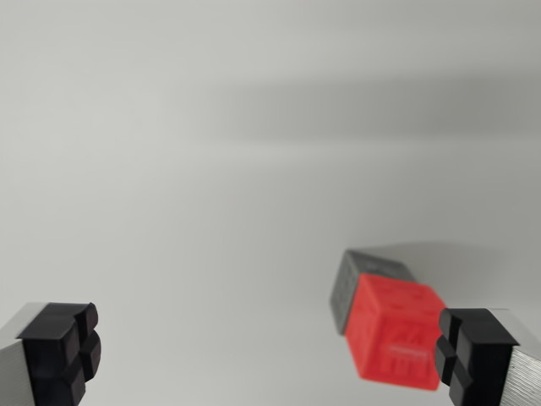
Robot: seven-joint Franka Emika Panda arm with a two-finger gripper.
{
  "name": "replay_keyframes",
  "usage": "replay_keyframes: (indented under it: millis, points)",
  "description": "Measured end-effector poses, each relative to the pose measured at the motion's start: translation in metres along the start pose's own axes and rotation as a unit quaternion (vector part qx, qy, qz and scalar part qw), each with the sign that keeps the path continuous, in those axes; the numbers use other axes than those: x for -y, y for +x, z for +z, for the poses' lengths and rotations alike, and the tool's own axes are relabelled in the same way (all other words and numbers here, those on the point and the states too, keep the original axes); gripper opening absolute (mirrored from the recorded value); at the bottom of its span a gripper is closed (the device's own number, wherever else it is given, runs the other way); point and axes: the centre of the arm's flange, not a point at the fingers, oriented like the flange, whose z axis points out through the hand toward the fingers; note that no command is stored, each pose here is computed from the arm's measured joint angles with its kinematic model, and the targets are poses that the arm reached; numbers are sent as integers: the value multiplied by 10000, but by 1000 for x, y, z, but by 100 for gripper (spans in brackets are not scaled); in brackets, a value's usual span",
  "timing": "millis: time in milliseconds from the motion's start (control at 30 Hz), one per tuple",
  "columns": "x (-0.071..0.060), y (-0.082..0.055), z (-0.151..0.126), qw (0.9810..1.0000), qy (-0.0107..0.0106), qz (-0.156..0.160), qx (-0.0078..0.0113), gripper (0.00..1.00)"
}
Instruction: Destack cube
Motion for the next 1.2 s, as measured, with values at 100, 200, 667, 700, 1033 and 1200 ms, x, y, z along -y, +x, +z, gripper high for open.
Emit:
replay_keyframes:
  millis: [100,200,667,700,1033,1200]
  points:
    - [-11,0,6,10000,-4,72,11,100]
    - [-20,-1,12,9999,-9,133,21,100]
    - [-67,-4,41,9989,-33,461,75,100]
    - [-71,-4,44,9988,-37,487,82,100]
    - [-106,-6,66,9973,-53,723,122,100]
    - [-123,-7,77,9963,-59,840,140,100]
